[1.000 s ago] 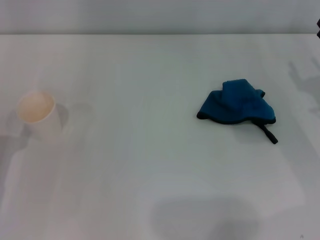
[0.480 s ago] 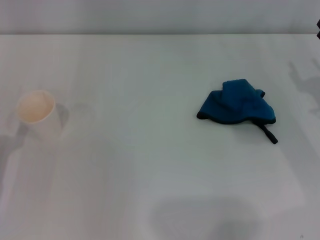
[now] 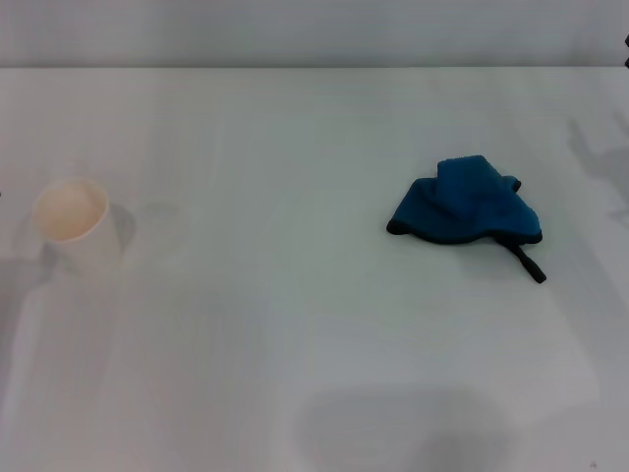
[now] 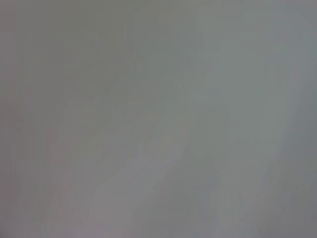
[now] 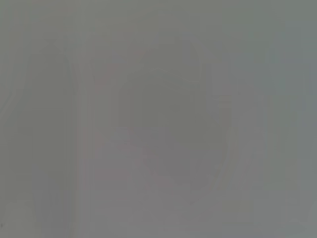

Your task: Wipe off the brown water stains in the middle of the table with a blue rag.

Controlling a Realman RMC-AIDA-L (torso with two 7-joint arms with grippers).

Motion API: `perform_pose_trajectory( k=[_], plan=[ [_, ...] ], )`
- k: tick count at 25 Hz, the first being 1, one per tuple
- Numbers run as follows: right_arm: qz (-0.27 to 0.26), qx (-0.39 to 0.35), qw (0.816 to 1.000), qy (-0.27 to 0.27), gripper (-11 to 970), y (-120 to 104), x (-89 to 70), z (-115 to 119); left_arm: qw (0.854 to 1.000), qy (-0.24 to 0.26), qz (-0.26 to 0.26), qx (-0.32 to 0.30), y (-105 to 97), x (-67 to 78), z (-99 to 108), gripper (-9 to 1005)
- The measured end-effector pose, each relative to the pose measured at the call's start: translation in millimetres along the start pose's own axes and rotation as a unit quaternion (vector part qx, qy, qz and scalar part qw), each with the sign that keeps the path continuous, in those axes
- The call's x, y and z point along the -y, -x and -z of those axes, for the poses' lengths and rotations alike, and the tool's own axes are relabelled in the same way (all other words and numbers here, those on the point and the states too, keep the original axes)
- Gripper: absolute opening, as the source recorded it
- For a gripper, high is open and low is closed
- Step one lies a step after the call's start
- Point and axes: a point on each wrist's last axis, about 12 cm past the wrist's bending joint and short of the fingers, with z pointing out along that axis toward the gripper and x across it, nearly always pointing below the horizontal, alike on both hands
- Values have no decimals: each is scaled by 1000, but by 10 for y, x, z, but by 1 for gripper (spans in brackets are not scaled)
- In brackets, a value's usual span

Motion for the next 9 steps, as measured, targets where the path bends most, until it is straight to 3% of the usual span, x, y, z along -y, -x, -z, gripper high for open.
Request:
perform_pose_trajectory(
  k=[9],
  plan=[
    [-2, -8, 1000, -3, 724, -25, 3, 11, 1000, -7, 0, 4, 16, 27, -66, 875]
  ],
)
